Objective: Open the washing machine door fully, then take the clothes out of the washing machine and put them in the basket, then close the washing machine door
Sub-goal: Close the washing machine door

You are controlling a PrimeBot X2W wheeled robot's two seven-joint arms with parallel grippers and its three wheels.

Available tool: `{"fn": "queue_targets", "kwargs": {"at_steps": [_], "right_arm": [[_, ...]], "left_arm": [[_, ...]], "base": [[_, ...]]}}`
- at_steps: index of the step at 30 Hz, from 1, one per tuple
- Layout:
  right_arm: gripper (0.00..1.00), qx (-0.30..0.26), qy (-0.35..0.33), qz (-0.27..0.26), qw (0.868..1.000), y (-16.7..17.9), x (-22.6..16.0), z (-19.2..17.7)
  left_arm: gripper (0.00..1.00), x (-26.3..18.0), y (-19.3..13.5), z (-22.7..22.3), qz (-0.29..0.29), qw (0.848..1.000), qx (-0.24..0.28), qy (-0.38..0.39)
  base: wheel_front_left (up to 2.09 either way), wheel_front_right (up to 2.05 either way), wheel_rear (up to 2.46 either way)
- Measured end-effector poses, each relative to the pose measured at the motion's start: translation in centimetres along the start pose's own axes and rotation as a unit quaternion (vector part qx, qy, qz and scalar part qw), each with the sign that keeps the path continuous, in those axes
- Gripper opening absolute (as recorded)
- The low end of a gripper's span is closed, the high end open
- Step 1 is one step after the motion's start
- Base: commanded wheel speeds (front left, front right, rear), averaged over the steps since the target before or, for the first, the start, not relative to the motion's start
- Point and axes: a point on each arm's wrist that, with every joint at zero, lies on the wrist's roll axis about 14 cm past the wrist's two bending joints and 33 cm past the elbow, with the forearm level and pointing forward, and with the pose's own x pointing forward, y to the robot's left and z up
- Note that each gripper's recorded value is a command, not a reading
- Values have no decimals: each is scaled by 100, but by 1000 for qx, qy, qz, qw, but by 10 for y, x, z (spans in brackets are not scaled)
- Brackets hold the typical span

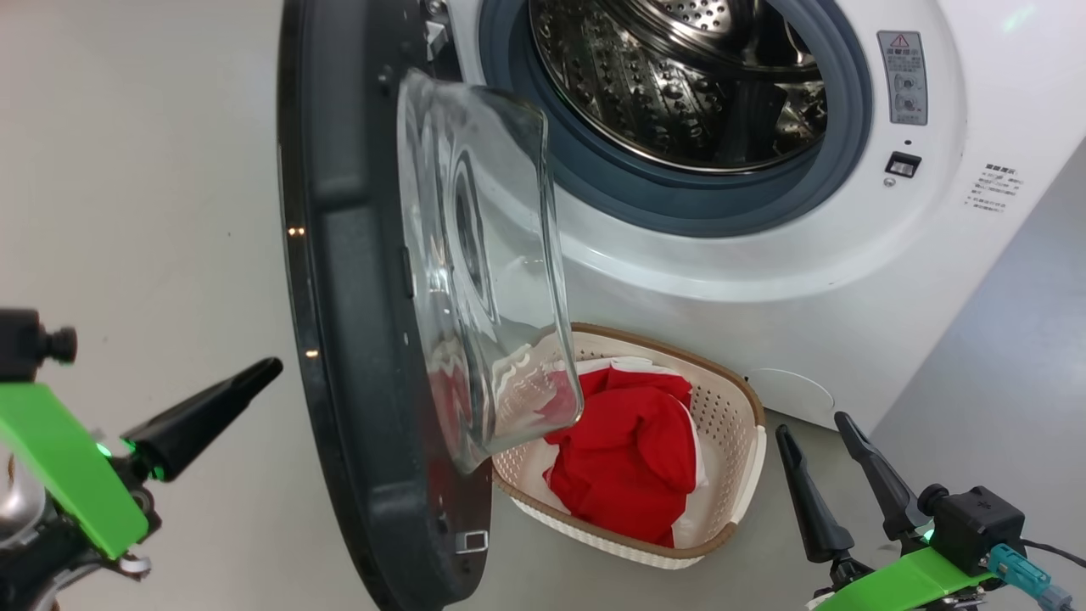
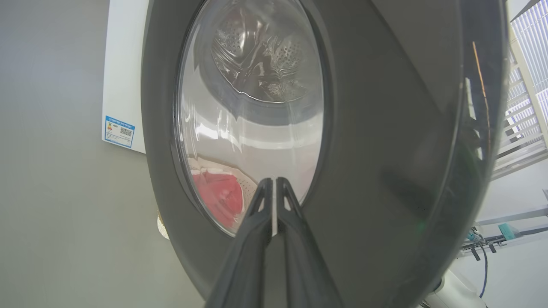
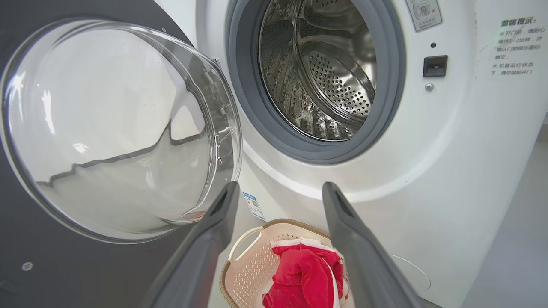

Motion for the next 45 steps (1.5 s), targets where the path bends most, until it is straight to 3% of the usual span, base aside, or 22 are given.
{"fn": "queue_targets", "kwargs": {"at_steps": [5, 7, 8, 28, 38, 45], "right_arm": [[100, -3, -2, 12, 1000, 9, 1, 2], [100, -4, -2, 18, 1000, 13, 1, 2], [100, -4, -2, 21, 1000, 15, 2, 3], [100, -4, 11, 39, 999, 29, 0, -5], [100, -6, 15, 35, 999, 24, 0, -8], [100, -9, 10, 28, 1000, 18, 0, -3]], "left_arm": [[55, -10, 20, -7, 33, 999, -10, -30], [89, -14, 26, -12, 42, 998, -18, -41], [100, -17, 30, -15, 49, 998, -20, -44], [100, -55, 83, -67, 147, 977, -67, -137], [100, -62, 109, -111, 208, 965, -50, -150], [100, -60, 115, -118, 225, 960, -34, -162]], "base": [[0, 0, 0], [0, 0, 0], [0, 0, 0], [0, 0, 0], [0, 0, 0], [0, 0, 0]]}}
